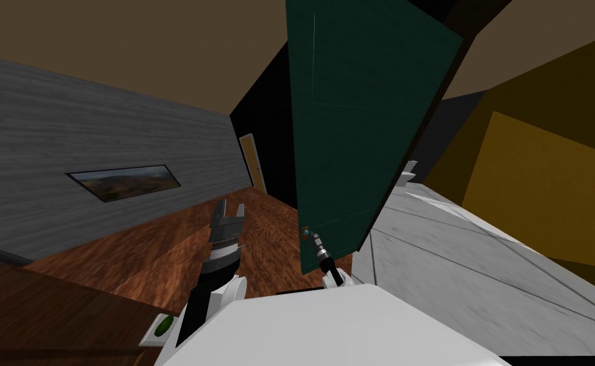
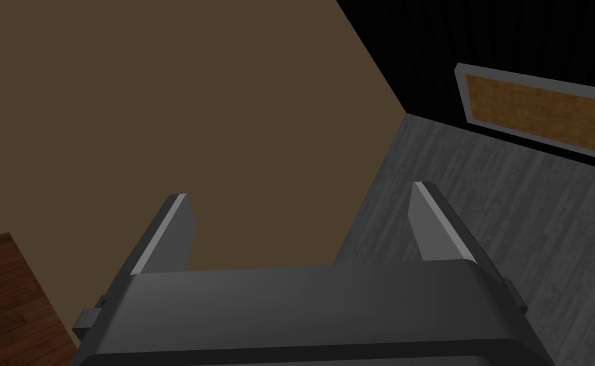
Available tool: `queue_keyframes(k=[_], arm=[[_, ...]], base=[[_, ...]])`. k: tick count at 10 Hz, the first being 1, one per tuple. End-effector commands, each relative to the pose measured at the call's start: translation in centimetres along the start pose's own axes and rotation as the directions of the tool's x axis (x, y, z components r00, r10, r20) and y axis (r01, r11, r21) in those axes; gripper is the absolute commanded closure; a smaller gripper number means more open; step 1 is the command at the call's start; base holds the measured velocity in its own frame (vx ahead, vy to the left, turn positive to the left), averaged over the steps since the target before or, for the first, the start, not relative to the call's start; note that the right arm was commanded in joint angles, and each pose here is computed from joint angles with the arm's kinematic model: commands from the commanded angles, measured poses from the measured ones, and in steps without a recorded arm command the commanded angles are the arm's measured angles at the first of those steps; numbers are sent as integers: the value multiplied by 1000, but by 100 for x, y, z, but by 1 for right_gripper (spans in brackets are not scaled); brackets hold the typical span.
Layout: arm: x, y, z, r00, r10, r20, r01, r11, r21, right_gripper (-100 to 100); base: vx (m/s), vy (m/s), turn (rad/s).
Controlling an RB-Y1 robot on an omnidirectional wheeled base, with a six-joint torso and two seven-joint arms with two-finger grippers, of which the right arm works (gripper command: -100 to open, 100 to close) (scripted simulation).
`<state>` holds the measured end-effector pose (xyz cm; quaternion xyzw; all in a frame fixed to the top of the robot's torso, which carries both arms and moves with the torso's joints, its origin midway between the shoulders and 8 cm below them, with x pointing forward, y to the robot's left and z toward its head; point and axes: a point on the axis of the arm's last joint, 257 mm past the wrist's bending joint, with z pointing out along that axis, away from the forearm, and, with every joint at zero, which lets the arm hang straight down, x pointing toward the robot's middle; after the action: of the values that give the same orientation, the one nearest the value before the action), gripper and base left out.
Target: Push the door open
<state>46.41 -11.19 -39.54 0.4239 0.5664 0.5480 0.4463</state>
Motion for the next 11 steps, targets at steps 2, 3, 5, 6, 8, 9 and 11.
queue_keyframes(k=[2, 3, 5, 6, 8, 9, 11], arm=[[-247, -20, -46, 999, -27, 41, 27, 1000, 6, -100], [-312, -19, -42, 998, -29, 59, 29, 1000, 7, -100], [-362, -9, -21, 995, -17, 94, 16, 1000, 7, -100], [-345, 0, -4, 994, -4, 109, 3, 1000, 5, -100], [-264, 21, 29, 991, 27, 130, -27, 1000, 1, -100], [-226, 29, 41, 990, 37, 135, -38, 999, 0, -100], [-371, 2, 3, 991, 7, 136, -7, 1000, 5, -100]], base=[[-137, -108, 105], [-208, -120, 108], [-184, -82, 126], [-199, -22, 115], [-205, 58, 99], [-158, 162, 44], [9, 14, 4]])
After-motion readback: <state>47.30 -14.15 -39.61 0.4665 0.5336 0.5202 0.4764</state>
